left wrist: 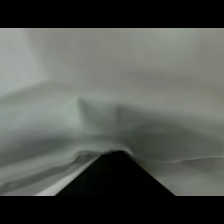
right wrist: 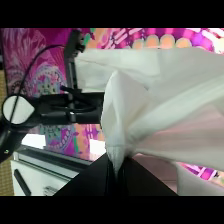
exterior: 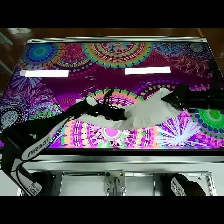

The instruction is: Fold the shirts.

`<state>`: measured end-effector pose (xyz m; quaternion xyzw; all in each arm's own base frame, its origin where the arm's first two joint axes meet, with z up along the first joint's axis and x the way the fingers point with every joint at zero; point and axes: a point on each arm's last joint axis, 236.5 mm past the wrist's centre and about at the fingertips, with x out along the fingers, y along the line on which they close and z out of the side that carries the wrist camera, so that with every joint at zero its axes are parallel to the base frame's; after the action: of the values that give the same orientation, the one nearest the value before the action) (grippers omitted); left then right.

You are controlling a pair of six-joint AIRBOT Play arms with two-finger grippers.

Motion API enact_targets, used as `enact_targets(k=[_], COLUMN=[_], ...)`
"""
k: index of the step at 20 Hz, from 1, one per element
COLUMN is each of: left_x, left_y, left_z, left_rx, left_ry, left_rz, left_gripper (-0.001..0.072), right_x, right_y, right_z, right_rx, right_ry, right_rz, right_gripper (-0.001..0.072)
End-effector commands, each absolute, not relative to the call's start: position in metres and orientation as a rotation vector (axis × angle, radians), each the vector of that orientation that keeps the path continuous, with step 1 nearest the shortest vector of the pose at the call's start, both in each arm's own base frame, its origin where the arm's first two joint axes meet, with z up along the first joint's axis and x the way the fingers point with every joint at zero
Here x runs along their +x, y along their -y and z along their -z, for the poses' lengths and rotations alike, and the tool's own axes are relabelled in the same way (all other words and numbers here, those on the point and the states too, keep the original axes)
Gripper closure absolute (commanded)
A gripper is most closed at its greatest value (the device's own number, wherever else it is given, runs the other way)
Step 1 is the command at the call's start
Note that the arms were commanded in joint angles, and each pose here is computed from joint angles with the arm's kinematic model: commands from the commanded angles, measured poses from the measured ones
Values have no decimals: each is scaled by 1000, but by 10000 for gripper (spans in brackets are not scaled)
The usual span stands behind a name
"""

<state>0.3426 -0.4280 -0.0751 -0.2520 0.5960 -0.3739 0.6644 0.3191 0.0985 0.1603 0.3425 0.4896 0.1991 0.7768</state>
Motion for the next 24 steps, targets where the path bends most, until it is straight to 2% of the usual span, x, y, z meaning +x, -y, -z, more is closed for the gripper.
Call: enact_targets(k=[1,3,6,10,13,17,21,22,23,24], left_x=[326,326,363,434,470,458,418,413,410,408], left_y=[476,489,454,293,153,12,-40,-39,-35,-28], left_z=[81,69,44,8,-58,-158,-220,-230,-236,-240], left_rx=[-621,-623,-566,-294,-282,-363,-375,-366,-363,-357], left_ry=[-1344,-1340,-1255,-1177,-1048,-828,-696,-675,-661,-656], left_rz=[881,933,925,701,477,238,117,116,126,141], left_gripper=[667,667,670,670,670,669,668,668,668,668], right_x=[309,308,321,344,358,376,383,386,392,398], right_y=[-109,-116,-134,-197,-261,-350,-407,-418,-428,-435], right_z=[-185,-193,-199,-192,-157,-76,1,11,16,14], right_rx=[793,821,809,794,771,819,948,981,1020,1034], right_ry=[-1016,-1004,-947,-923,-966,-1026,-1103,-1124,-1133,-1126], right_rz=[-458,-484,-496,-583,-637,-616,-551,-545,-543,-564], right_gripper=[654,654,654,655,655,654,652,564,260,55])
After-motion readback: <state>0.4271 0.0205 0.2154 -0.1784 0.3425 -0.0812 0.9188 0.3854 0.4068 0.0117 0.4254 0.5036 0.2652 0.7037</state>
